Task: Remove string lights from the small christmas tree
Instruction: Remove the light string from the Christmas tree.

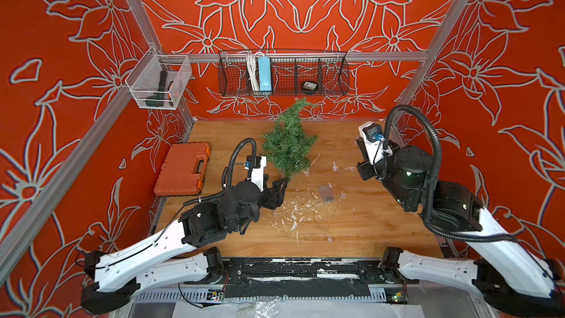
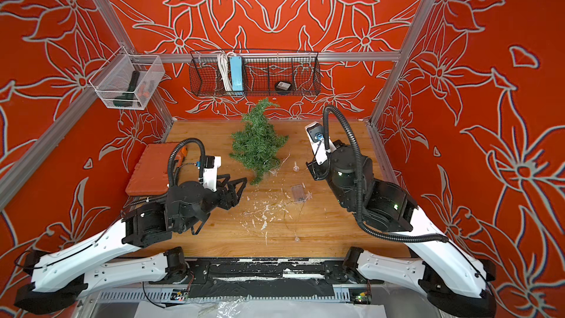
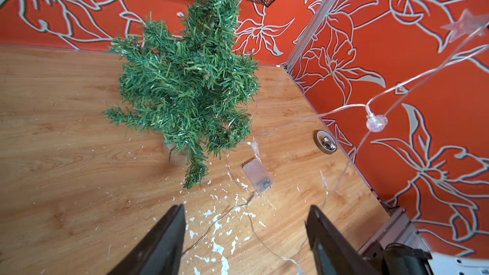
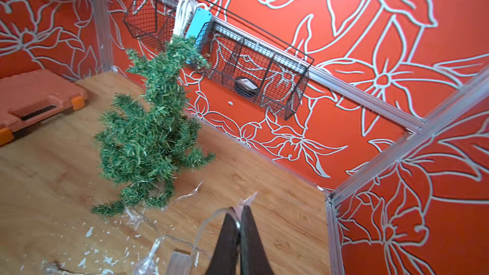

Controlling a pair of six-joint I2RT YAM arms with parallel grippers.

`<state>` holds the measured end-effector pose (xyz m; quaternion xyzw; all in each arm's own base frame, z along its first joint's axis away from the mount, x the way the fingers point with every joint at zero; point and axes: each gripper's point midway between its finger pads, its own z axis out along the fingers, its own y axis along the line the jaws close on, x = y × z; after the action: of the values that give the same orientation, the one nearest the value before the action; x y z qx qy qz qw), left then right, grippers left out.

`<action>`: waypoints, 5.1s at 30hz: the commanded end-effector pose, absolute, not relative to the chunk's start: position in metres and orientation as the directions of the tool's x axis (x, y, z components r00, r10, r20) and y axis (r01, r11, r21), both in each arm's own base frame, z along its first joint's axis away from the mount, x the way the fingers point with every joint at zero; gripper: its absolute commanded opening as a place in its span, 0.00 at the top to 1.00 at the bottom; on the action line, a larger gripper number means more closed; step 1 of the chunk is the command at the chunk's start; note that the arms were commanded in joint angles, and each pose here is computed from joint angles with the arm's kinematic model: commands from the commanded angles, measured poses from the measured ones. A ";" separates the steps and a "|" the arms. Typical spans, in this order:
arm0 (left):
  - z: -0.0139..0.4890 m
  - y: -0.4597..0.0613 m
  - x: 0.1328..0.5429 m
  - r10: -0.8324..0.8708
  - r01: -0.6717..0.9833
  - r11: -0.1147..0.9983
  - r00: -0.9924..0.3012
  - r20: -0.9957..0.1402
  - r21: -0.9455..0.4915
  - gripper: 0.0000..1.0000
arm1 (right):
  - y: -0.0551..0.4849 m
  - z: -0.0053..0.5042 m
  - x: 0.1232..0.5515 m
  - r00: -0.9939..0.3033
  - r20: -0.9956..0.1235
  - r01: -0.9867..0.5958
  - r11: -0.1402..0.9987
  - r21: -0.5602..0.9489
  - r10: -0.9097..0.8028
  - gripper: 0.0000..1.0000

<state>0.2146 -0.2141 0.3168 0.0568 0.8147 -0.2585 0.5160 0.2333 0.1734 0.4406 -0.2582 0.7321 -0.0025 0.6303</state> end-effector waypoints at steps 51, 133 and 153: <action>0.344 -0.284 0.313 0.187 0.258 0.953 -0.092 -0.978 0.158 1.00 | 0.204 0.415 0.217 -0.117 -0.950 -0.546 0.818 -0.182 -0.290 1.00; 0.443 -0.430 0.367 0.049 0.658 0.740 -0.262 -0.964 -0.141 1.00 | 0.168 0.375 0.348 -0.186 -0.964 -0.611 0.745 0.266 0.192 1.00; 0.452 -0.385 0.394 -0.066 0.591 0.771 -0.293 -0.954 -0.236 0.66 | 0.195 0.444 0.449 -0.166 -0.941 -0.705 0.632 0.323 0.296 1.00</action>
<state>0.4034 -0.3988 0.4209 0.1895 0.7715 -0.2689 0.5446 0.4532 0.1848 0.4122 -0.1397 0.6863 0.3656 0.6130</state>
